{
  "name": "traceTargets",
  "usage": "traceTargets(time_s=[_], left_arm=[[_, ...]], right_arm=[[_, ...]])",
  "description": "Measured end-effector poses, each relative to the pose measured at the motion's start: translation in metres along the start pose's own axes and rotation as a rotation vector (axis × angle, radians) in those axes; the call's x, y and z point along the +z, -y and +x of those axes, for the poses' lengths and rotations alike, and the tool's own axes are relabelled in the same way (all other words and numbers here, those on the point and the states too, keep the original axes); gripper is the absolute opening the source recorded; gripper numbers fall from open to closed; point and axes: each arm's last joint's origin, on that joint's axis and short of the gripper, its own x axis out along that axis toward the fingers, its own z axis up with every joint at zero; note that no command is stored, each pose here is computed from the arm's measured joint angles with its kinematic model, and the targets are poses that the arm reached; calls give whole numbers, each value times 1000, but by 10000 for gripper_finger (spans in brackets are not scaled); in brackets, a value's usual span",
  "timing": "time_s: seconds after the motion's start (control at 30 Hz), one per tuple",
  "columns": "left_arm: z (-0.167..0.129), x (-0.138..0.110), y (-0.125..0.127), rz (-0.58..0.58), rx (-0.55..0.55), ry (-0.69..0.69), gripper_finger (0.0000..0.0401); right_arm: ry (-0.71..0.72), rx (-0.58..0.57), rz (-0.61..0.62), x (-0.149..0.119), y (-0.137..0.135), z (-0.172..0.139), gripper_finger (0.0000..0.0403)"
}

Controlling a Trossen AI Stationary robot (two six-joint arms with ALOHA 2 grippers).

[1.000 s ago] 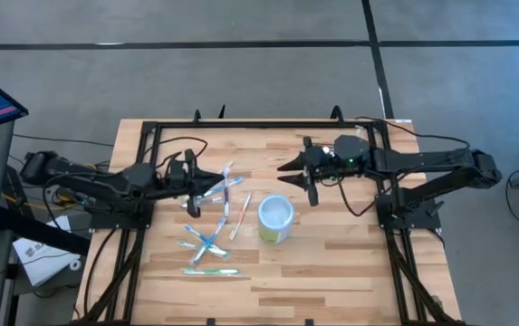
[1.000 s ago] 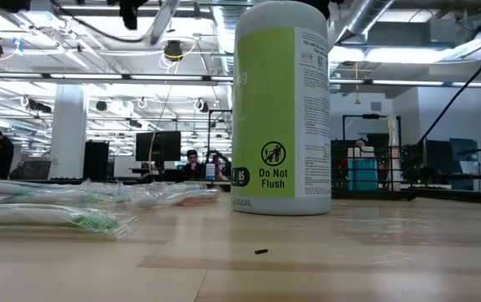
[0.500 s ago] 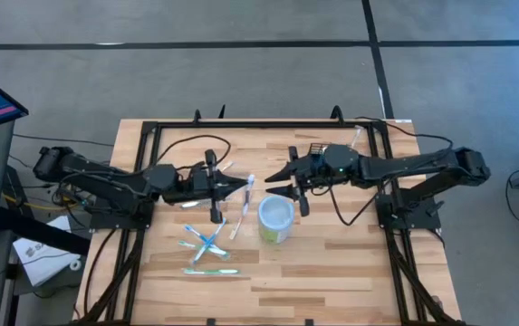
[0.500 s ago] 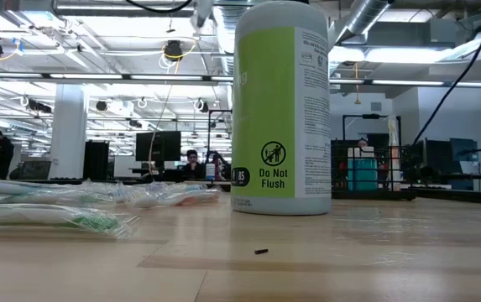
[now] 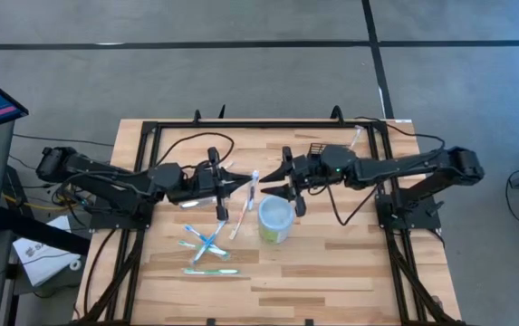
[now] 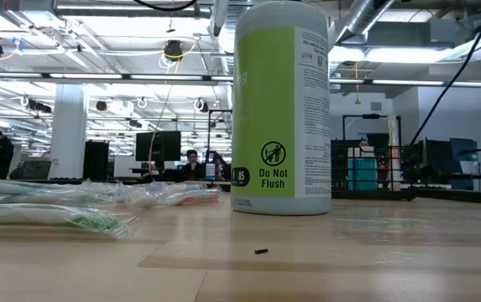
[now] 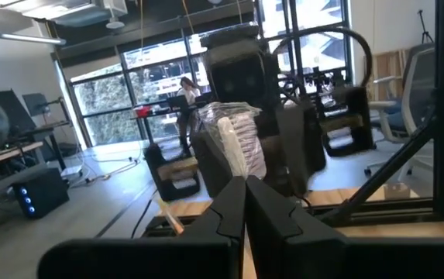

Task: Pick & Place toothbrushing station
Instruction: Put the purple toothbrush into the wire organizer

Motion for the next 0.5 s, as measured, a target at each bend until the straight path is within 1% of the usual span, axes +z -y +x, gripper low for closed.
traceTargets(time_s=[0.3,0.5], left_arm=[[0,1,0,-4,3,10,0],[0,1,0,-4,3,10,0]], right_arm=[[26,-1,7,-6,3,10,118],[47,-3,9,-3,4,8,118]])
